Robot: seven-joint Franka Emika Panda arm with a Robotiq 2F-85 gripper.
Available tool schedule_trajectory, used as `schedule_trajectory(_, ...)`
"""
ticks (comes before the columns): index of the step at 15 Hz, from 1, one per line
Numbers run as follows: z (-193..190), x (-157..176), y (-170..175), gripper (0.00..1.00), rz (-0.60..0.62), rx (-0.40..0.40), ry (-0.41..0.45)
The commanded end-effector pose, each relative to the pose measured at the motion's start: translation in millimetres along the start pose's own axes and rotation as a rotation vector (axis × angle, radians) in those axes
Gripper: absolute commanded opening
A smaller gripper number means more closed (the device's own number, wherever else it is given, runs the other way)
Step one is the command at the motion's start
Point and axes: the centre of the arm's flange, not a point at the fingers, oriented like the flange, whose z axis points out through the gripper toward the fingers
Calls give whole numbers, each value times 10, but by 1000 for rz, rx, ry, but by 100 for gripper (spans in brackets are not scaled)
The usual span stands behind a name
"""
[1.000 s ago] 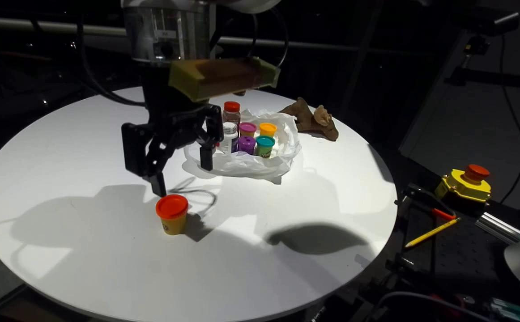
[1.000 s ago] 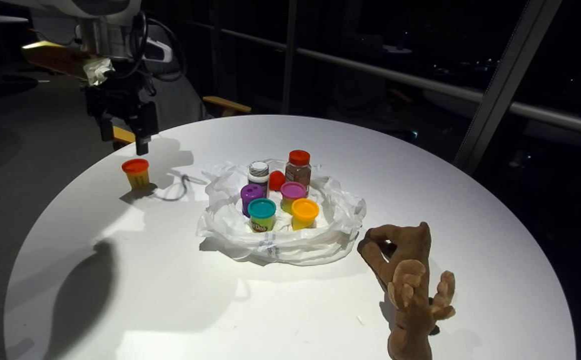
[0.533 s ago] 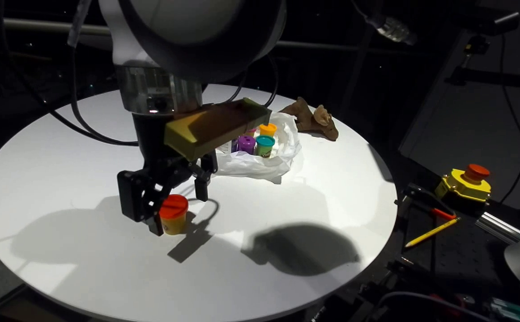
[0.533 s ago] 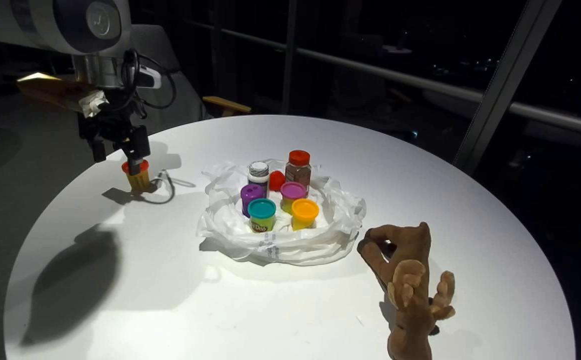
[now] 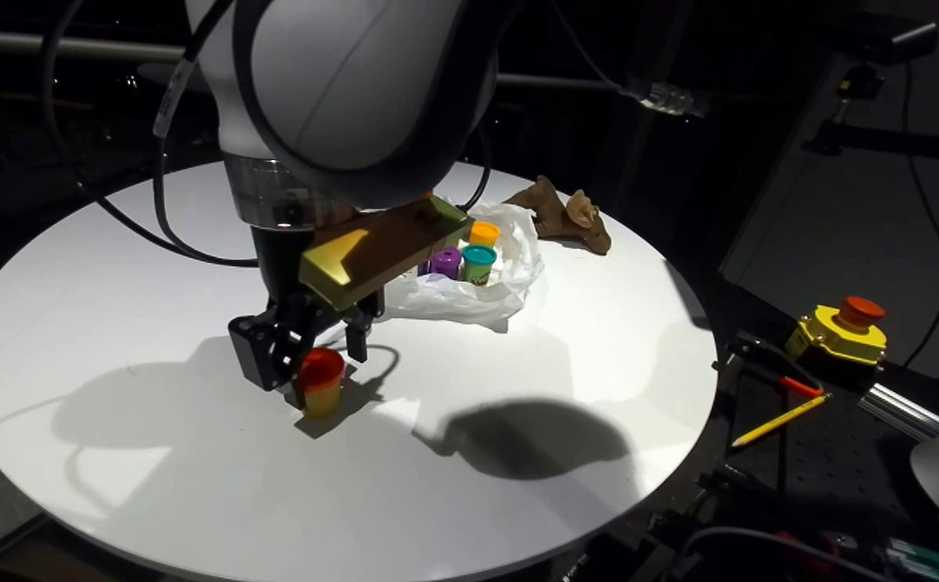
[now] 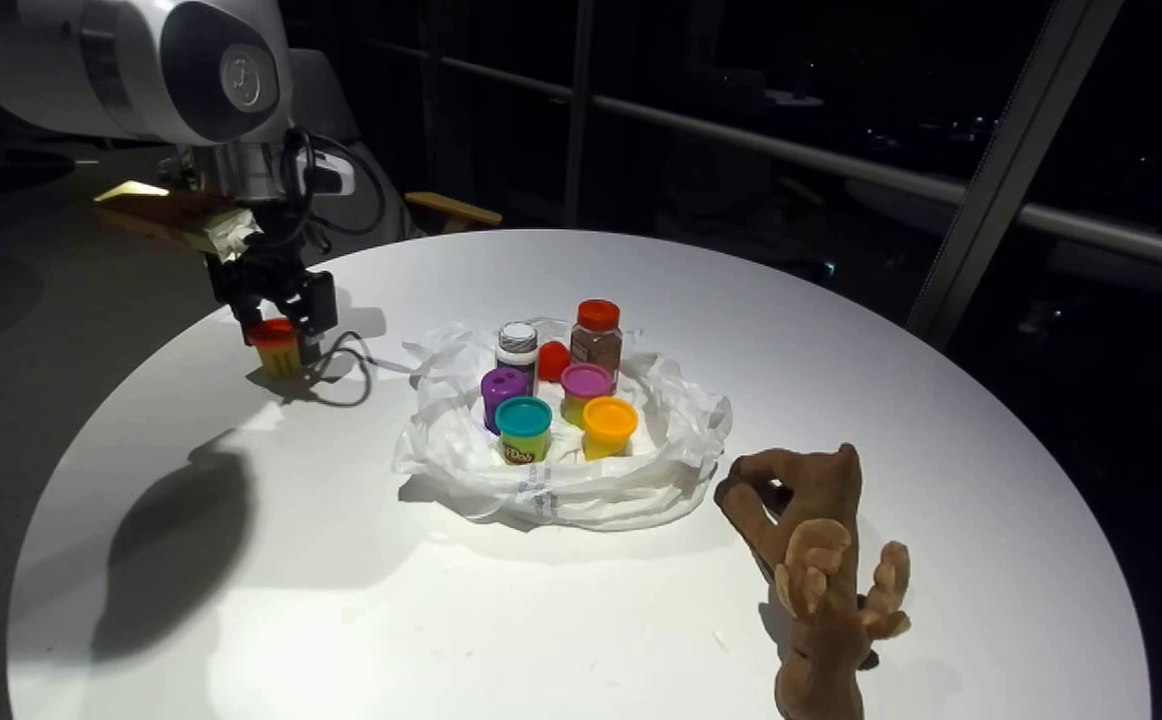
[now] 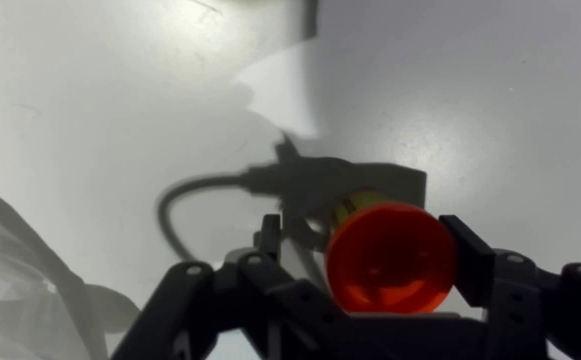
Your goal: Put the things on the table into the plastic bag
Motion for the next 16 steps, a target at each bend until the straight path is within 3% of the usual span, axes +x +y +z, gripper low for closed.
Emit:
schedule_trajectory(1, -73, 94, 14, 51, 11, -10, 36)
schedule_trajectory(4, -207, 77, 97, 28, 21, -18, 46)
schedule_trajectory(8, -668, 85, 488, 25, 72, -60, 105)
schedule_trajectory(12, -1184, -26, 1286, 25, 168, -80, 164)
schedule_trajectory(16, -1330, -285, 2288, 25, 291, -72, 147)
